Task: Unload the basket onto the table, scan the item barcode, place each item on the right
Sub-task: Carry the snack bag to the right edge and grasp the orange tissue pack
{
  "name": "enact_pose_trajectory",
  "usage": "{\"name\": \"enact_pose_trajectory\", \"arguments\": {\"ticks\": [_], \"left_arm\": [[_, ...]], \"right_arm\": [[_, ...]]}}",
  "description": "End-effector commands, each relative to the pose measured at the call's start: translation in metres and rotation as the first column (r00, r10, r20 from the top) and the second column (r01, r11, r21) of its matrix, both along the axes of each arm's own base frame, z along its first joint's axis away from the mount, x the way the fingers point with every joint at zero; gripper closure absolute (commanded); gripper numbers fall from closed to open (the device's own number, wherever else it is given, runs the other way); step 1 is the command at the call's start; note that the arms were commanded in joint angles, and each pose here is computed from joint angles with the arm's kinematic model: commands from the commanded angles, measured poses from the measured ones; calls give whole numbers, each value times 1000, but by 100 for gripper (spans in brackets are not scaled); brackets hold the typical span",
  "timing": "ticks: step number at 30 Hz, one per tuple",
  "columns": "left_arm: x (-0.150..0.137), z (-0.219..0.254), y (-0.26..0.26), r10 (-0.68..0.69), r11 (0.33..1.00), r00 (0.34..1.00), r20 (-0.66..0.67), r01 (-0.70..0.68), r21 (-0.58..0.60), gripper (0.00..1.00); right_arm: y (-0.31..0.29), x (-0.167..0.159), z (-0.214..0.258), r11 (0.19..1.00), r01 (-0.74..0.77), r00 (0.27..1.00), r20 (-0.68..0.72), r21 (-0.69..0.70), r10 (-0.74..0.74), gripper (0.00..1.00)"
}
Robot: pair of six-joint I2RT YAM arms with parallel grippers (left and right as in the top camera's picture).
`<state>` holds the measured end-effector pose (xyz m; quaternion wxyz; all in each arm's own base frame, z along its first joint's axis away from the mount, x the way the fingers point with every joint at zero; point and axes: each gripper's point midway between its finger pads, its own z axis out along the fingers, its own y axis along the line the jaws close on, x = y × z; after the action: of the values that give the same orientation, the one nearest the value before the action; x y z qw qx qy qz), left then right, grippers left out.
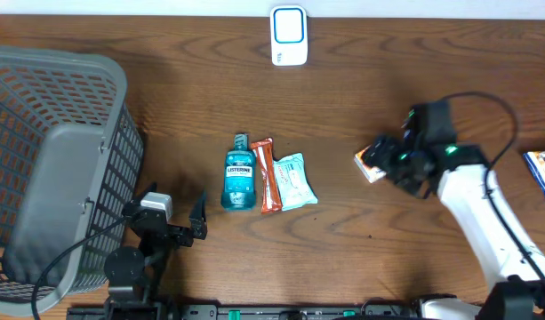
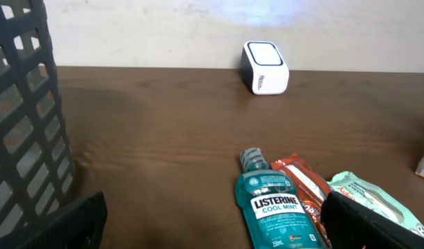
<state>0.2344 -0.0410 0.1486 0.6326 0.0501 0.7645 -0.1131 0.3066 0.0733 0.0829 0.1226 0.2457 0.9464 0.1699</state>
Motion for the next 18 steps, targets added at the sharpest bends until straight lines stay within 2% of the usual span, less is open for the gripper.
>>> {"name": "enact_pose_trajectory", "arguments": {"ticks": [1,4,9,13,18], "left_arm": [[-1,-14,0,-2,1000,999,-37,3,5,2],[-1,-14,0,-2,1000,999,-37,3,5,2],[-1,-14,0,-3,1000,999,-37,3,5,2],[-1,-14,0,-2,1000,999,-37,3,5,2],[-1,-14,0,-3,1000,999,-37,3,5,2]], "right_arm": [[4,-6,-15,997,69,998,-18,25,-68,21],[-8,-10,-32,988,152,988,-19,-17,-152,23],[-21,-10,-51,967,250,968,14,-52,-249,35],[-25,0,-56,960,274,959,85,-50,-270,44],[-27,9,-68,958,282,955,115,-52,-275,46]]}}
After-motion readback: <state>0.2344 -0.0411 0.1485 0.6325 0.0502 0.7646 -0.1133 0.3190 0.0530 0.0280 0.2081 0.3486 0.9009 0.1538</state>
